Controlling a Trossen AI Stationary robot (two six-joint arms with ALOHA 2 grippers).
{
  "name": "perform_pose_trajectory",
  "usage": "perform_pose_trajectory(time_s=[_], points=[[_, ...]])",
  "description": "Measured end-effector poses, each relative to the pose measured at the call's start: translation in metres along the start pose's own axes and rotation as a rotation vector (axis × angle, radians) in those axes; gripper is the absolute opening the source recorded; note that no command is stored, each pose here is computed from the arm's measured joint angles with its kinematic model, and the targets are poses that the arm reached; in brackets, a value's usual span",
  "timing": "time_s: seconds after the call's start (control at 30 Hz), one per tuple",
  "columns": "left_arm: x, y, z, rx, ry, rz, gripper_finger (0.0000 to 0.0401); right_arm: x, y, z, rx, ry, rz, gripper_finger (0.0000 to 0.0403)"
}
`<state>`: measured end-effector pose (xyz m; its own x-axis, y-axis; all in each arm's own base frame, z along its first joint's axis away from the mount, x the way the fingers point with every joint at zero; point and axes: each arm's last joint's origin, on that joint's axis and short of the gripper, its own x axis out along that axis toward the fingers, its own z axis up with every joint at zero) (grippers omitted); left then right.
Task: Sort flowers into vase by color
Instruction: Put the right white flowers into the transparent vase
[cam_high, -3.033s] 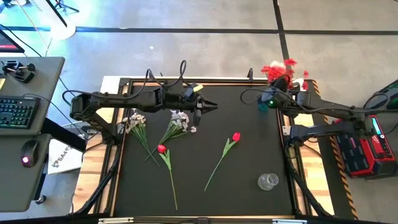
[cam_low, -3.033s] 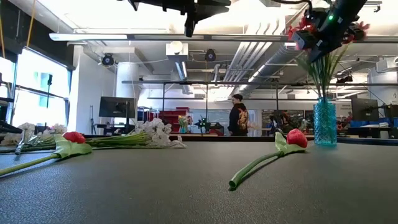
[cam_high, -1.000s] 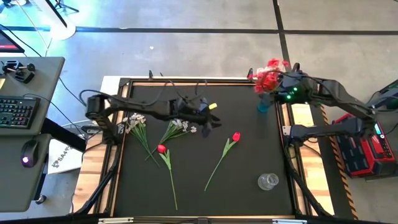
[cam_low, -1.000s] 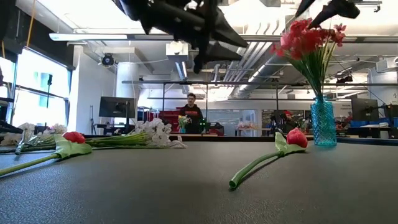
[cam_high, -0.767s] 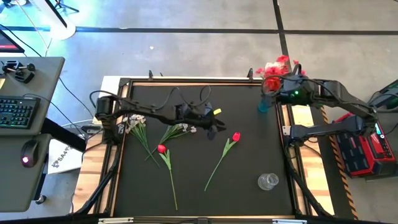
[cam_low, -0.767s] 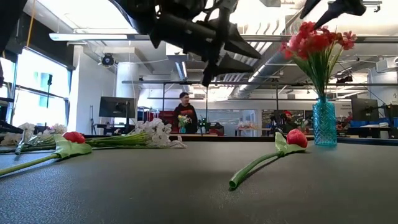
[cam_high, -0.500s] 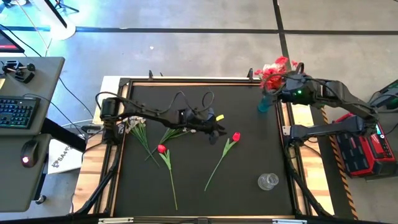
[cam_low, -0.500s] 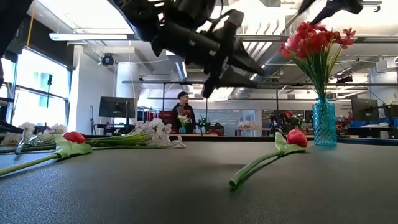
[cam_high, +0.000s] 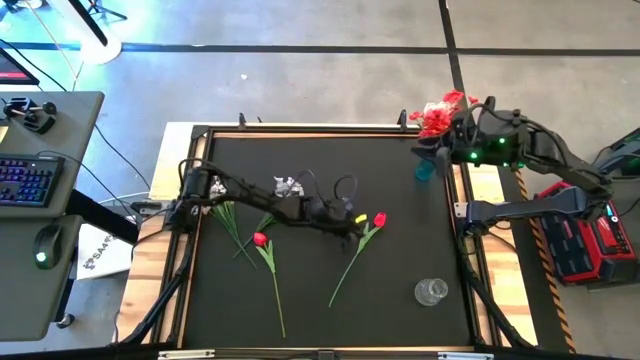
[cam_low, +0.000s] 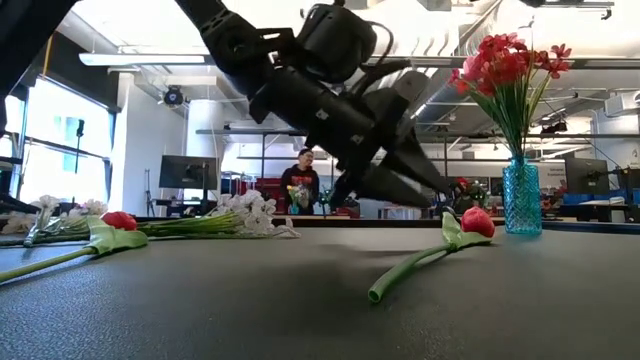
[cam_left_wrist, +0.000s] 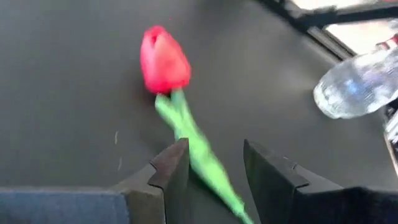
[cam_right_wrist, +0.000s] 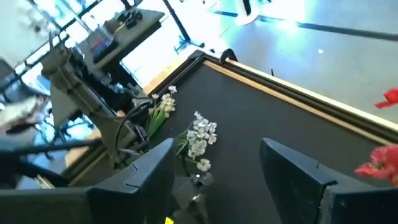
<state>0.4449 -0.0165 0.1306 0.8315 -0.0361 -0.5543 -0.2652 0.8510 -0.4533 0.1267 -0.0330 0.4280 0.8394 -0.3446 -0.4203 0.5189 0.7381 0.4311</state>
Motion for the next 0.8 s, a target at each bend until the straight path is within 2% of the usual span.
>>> perform_pose_trajectory(time_s=[0.2,0.33,0.53,0.67,0.8], points=[[-0.021,0.004,0.004,-0.102,0.1,0.152,0.0143,0.0,0.001,0.0,-0.094,0.011,0.025,0.022],[-0.054,0.01,0.013,-0.114,0.212,0.284,0.0143,0.0,0.002,0.001,-0.12,-0.005,0.042,0.022],[-0.109,0.03,0.014,-0.096,0.433,0.568,0.0143,0.0,0.006,0.005,-0.116,-0.03,0.108,0.022],[-0.136,0.044,0.001,-0.133,0.456,0.583,0.0142,-0.001,0.008,0.004,-0.116,-0.015,0.14,0.022],[-0.164,0.056,-0.021,-0.213,0.415,0.572,0.0142,-0.001,0.011,0.002,-0.109,-0.011,0.148,0.022]])
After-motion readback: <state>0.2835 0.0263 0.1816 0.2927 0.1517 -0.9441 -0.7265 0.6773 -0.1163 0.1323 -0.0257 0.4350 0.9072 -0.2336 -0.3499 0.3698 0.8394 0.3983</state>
